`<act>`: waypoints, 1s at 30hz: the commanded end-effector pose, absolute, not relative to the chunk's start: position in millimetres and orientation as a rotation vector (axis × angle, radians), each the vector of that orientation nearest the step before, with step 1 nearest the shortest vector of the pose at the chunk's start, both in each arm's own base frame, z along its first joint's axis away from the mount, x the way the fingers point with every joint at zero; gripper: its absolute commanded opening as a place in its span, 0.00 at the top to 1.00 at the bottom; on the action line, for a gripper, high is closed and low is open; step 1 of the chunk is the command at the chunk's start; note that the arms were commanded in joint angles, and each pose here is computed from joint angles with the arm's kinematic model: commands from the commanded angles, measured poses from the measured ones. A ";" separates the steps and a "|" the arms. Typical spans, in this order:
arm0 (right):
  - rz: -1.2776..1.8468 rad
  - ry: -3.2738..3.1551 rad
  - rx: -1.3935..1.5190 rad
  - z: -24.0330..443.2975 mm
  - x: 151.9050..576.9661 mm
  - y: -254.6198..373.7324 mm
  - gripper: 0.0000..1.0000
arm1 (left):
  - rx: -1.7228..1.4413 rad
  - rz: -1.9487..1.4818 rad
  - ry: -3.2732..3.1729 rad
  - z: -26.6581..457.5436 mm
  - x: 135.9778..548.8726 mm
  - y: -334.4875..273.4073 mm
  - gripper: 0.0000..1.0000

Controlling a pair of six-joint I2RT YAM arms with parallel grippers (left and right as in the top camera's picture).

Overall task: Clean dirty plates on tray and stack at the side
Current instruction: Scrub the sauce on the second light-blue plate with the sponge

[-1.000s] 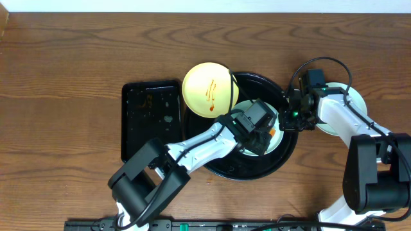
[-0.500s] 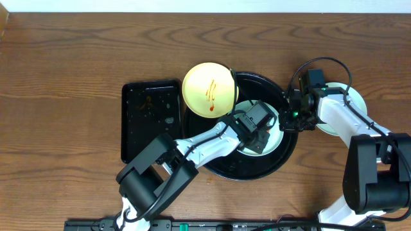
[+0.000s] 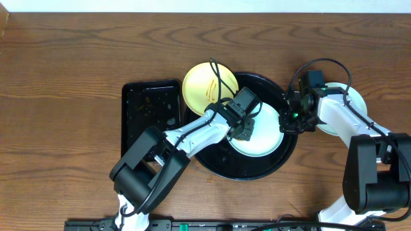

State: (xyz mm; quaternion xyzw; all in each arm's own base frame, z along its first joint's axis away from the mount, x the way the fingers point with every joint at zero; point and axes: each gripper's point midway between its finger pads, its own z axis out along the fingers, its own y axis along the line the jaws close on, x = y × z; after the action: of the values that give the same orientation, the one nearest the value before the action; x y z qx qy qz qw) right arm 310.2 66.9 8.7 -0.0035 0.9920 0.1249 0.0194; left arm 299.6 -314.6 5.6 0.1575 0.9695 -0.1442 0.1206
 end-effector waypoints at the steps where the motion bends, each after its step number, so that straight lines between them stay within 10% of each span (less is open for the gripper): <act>1: 0.333 3.058 -0.010 17.1 314.3 63.4 0.99 | 0.406 -0.392 2.987 -17.3 273.8 -299.3 0.92; 30: 0.333 3.065 -0.009 16.9 312.5 63.2 0.99 | 0.071 -0.460 2.664 99.3 340.6 -272.9 0.92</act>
State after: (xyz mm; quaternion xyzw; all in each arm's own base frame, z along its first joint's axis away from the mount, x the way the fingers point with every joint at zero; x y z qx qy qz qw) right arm 307.0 64.8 8.6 -0.0025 0.9928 0.1187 0.0135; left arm 337.9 -279.5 90.1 0.0216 0.9637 -0.1738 0.2015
